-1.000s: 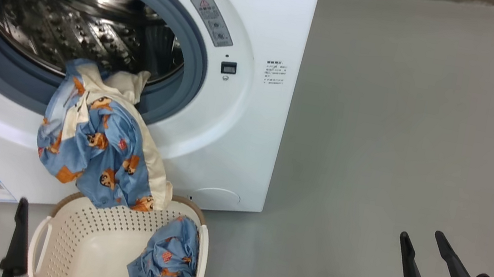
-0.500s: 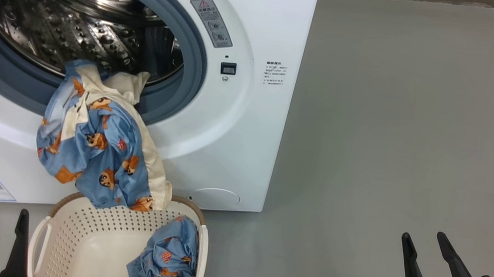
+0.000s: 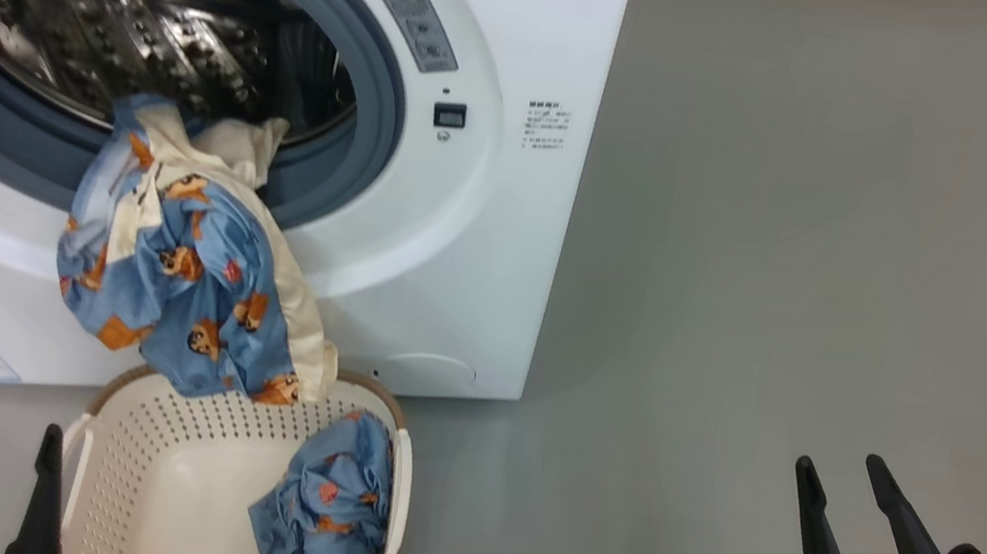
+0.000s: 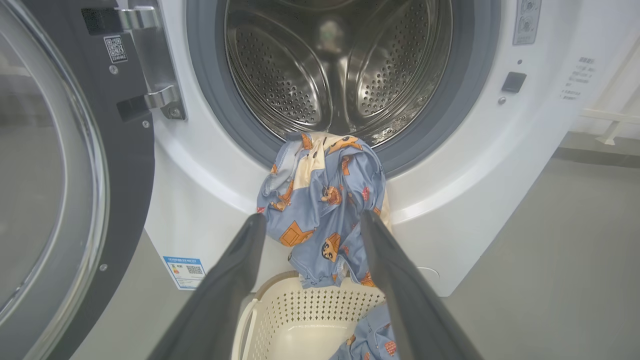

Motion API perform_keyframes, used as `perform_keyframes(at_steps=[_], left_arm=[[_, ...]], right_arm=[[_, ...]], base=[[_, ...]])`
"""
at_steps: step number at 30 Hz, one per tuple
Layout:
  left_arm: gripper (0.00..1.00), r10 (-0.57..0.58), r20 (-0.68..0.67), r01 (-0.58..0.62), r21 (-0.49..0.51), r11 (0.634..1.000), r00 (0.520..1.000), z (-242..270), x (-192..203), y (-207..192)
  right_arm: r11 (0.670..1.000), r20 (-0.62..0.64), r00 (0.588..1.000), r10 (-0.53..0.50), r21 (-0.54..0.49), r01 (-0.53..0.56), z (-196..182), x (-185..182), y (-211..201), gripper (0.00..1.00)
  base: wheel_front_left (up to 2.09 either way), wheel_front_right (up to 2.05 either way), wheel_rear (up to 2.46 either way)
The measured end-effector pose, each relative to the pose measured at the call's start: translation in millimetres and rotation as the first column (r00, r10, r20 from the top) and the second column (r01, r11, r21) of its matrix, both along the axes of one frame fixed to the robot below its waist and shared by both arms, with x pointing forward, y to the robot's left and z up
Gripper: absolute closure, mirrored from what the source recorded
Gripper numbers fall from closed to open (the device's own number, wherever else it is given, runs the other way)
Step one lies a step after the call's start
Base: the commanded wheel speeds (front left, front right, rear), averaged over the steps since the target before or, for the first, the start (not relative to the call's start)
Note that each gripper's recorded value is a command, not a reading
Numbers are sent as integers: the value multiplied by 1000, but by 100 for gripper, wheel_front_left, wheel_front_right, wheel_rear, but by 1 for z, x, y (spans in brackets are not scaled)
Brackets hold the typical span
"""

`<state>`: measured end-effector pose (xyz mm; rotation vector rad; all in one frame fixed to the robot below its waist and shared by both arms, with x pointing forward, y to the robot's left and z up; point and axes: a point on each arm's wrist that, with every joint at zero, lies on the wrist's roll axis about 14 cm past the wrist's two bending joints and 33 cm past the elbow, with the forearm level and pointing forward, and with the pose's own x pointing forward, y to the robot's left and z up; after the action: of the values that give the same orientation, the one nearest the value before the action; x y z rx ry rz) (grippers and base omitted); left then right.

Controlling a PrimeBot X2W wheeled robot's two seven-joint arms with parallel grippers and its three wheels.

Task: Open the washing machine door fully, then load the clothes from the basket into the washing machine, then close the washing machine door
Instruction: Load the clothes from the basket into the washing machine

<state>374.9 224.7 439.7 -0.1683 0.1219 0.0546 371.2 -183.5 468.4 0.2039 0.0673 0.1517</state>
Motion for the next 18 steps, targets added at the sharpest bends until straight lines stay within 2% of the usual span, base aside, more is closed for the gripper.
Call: perform_keyframes(at_steps=[5, 18], left_arm=[[0, -36, -45, 35, -21, 999, 998, -16, 17, -11], [0, -107, -166, 97, -67, 993, 980, -67, 95, -26]], right_arm=[[1000, -6, 1000, 0, 14, 0, -4, 13, 5, 0], [999, -18, 1000, 22, 27, -21, -22, 72, 23, 0]], base=[[0, 0, 0], [0, 0, 0]])
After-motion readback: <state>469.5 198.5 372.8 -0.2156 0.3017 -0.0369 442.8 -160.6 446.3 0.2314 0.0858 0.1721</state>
